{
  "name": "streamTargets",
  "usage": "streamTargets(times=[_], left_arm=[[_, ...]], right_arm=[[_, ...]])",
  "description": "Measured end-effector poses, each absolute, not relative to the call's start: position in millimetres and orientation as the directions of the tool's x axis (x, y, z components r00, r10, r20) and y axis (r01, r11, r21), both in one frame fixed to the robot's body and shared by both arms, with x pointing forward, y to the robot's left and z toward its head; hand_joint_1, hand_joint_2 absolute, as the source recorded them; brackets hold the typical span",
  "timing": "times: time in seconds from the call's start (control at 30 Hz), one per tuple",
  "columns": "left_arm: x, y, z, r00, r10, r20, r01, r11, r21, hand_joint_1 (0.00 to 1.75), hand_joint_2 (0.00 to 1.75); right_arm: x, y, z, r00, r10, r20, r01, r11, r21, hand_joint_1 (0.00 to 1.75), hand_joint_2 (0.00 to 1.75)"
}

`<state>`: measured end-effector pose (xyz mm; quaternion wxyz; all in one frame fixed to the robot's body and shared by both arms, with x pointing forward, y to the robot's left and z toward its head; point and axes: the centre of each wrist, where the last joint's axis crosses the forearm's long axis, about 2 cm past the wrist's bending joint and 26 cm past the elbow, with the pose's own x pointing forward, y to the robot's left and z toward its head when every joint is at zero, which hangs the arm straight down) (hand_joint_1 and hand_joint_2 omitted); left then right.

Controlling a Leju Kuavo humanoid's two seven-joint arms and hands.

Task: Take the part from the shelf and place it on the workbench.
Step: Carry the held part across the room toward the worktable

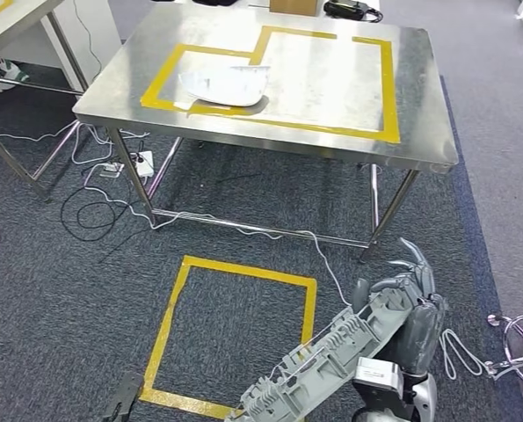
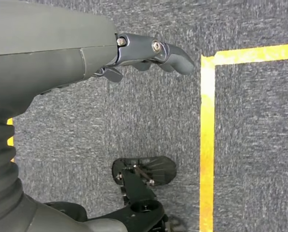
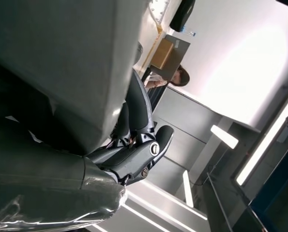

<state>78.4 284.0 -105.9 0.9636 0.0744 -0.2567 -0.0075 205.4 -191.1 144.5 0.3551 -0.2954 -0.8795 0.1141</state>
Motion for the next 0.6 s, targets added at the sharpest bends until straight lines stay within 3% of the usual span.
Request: streamTargets(times=[0.6], left_arm=[[77.0, 285.2, -106.2, 0.869, -0.054, 0.491, -0.023, 0.988, 0.149, 0.00, 1.75]], right_arm=[[205.4, -190.9, 144.7, -0.571, 0.602, 0.558, 0.439, 0.798, -0.412, 1.75, 1.75]])
